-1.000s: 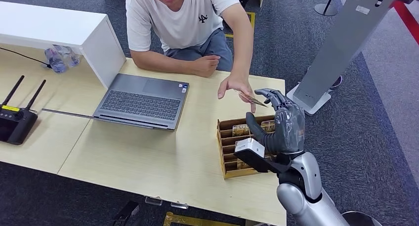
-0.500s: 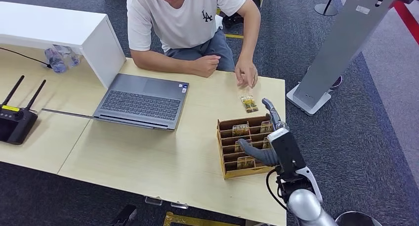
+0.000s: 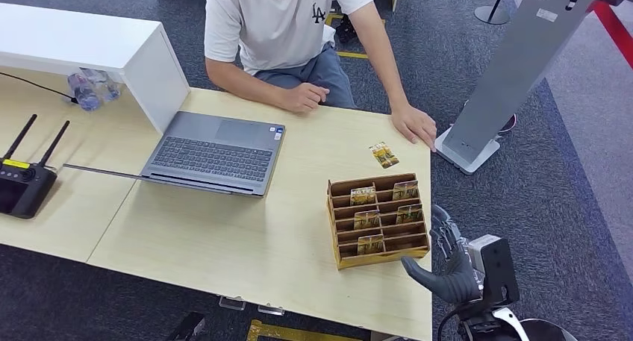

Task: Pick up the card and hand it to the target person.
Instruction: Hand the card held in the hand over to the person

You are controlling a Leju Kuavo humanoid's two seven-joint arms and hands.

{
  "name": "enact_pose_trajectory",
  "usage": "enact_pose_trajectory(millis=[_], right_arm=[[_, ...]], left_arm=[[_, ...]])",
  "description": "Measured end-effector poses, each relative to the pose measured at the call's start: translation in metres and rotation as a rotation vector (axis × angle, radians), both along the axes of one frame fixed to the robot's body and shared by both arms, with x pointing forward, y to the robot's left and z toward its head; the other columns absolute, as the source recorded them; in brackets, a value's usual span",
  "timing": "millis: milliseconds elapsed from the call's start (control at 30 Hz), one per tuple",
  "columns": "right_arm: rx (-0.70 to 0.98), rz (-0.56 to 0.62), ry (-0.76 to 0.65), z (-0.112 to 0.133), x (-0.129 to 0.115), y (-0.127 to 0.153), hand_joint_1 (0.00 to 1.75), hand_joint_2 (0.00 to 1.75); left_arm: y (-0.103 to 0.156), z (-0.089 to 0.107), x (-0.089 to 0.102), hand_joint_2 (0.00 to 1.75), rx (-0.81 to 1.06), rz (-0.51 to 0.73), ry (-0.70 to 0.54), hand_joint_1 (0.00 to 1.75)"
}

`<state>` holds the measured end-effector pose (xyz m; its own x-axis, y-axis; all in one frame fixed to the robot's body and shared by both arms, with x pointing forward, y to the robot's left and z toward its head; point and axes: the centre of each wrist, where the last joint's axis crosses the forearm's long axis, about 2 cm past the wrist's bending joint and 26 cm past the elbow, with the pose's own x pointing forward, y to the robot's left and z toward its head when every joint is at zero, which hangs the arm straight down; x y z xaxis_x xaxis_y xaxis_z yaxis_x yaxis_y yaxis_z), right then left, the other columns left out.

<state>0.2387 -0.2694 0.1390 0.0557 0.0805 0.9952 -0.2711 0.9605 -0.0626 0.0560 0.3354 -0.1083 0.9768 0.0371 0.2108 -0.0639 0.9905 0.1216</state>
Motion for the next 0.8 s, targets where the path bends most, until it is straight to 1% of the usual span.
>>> enact_pose_trajectory(millis=[133,367,800], right_arm=[[-0.032,-0.027,-0.005,0.002,-0.008,-0.008,0.00,1.75],[-0.089,-0.064,-0.002,0.008,-0.015,-0.017,0.00,1.75],[-0.095,-0.075,-0.015,0.015,-0.021,-0.021,0.00,1.75]], left_arm=[[0.000,0.000,0.000,0.00,0.000,-0.003,0.001,0.00],[0.000,0.000,0.000,0.00,0.001,-0.010,0.000,0.00],[-0.001,0.000,0.001,0.00,-0.004,-0.022,-0.001,0.00]])
